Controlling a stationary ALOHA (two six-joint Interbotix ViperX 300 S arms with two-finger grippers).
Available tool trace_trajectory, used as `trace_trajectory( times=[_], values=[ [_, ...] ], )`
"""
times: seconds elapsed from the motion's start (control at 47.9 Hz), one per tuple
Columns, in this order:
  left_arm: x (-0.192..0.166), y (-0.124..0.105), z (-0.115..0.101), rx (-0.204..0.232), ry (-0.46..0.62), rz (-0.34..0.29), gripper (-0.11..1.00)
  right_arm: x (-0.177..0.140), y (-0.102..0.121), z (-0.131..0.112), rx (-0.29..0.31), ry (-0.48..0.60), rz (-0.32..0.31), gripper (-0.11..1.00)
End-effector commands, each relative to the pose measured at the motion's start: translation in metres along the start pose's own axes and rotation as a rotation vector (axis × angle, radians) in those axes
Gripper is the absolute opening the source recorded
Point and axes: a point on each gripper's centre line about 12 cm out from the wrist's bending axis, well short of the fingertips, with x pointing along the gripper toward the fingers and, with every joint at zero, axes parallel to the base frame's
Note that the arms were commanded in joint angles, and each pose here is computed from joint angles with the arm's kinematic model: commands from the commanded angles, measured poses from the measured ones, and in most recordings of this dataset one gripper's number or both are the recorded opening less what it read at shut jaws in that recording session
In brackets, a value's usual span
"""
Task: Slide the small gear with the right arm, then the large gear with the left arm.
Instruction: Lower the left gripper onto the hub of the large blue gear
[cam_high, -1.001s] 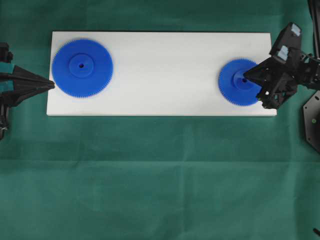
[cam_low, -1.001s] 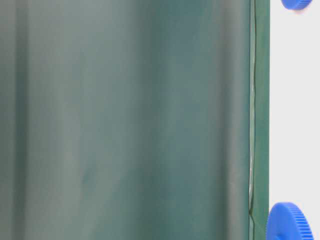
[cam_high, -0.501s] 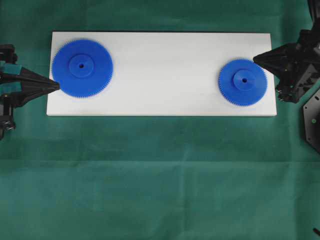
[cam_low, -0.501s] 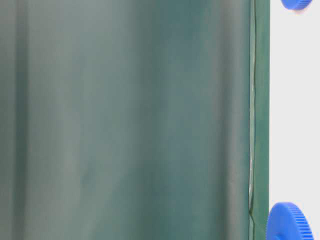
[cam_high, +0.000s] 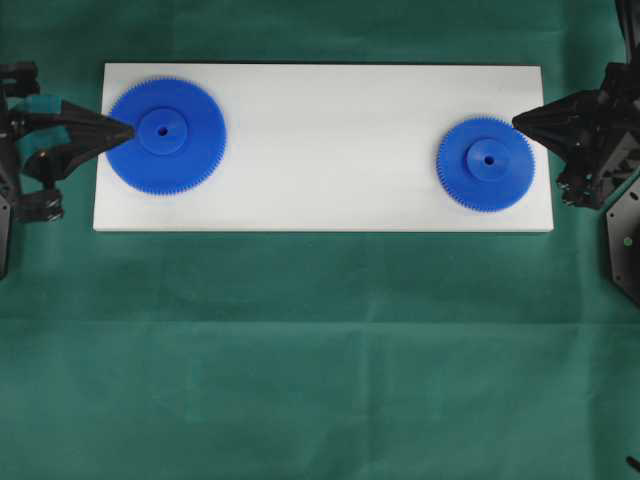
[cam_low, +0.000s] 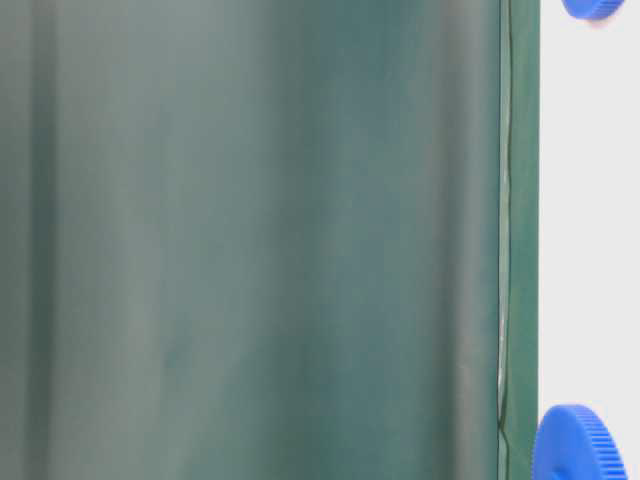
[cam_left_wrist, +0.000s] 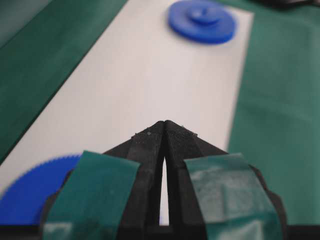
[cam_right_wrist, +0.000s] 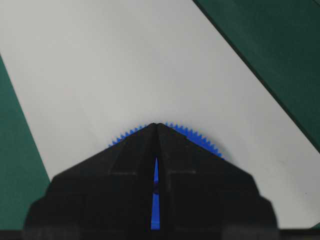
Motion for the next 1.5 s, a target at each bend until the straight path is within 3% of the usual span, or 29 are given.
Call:
trace_trajectory(
  times=[0.0,0.188,0.459,0.814,1.481],
  values=[
    [0.006,0.005,0.007,-0.005,-0.002,0.029,0.00,0.001,0.000,0.003,-0.002,-0.012,0.002,0.51],
    [0.022,0.011,0.001,-0.009,0.101,0.058,0.00,0.001,0.000,0.001,-0.001,-0.013,0.005,0.51],
    [0.045,0.014,0.002,-0.010,0.361,0.092,0.00,0.001,0.000,0.000,-0.002,-0.009,0.002,0.51],
    [0.055,0.028,-0.013,-0.038,0.494,0.149,0.00,0.002,-0.001,-0.004,-0.003,0.000,0.001,0.51],
    [0.076,0.048,-0.045,-0.071,0.646,0.210,0.00,0.002,-0.001,-0.003,-0.003,-0.005,0.003,0.51]
  ],
)
